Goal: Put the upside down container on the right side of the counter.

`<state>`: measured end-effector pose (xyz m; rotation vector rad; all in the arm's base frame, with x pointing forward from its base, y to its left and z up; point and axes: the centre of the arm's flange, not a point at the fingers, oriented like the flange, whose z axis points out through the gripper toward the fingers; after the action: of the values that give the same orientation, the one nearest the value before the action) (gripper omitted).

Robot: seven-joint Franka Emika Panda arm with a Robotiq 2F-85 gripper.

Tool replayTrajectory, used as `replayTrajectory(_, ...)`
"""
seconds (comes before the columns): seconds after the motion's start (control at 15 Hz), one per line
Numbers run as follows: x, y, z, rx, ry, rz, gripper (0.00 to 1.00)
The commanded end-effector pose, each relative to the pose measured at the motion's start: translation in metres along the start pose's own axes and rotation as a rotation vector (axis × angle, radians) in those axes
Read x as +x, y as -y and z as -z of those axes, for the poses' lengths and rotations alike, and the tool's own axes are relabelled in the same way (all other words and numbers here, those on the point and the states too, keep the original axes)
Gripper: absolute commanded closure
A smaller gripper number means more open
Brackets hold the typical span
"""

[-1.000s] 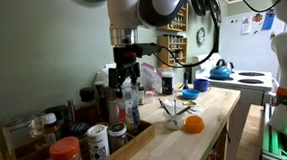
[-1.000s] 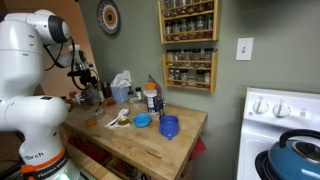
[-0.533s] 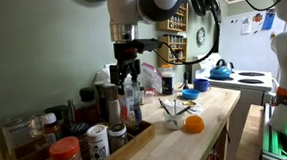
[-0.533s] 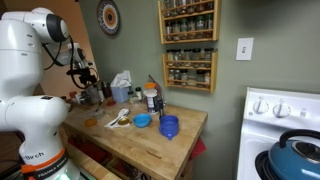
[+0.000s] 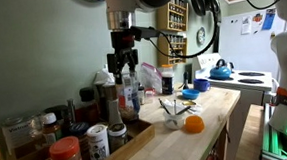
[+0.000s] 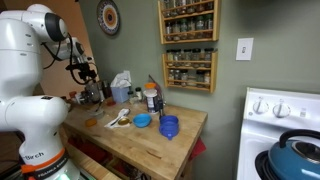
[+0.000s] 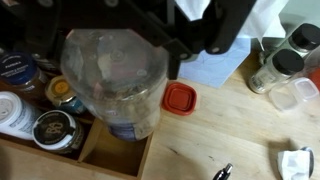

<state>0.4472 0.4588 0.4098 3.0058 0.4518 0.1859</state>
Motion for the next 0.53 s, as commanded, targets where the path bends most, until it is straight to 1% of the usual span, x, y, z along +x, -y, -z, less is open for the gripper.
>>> replayTrajectory(0.0,0.006,-0.003,0.020,-0.034,-0.010,0.035,0.37)
replayTrajectory(0.07,0.007,-0.004,0.026,-0.042,-0.004,0.048,0.37)
replayTrajectory(0.13,0.005,-0.003,0.013,-0.016,-0.005,0.020,0.37)
replayTrajectory(0.2,0.007,-0.003,0.016,-0.016,-0.007,0.021,0.12)
replayTrajectory(0.47,0.007,-0.003,0.012,-0.017,-0.002,0.021,0.12)
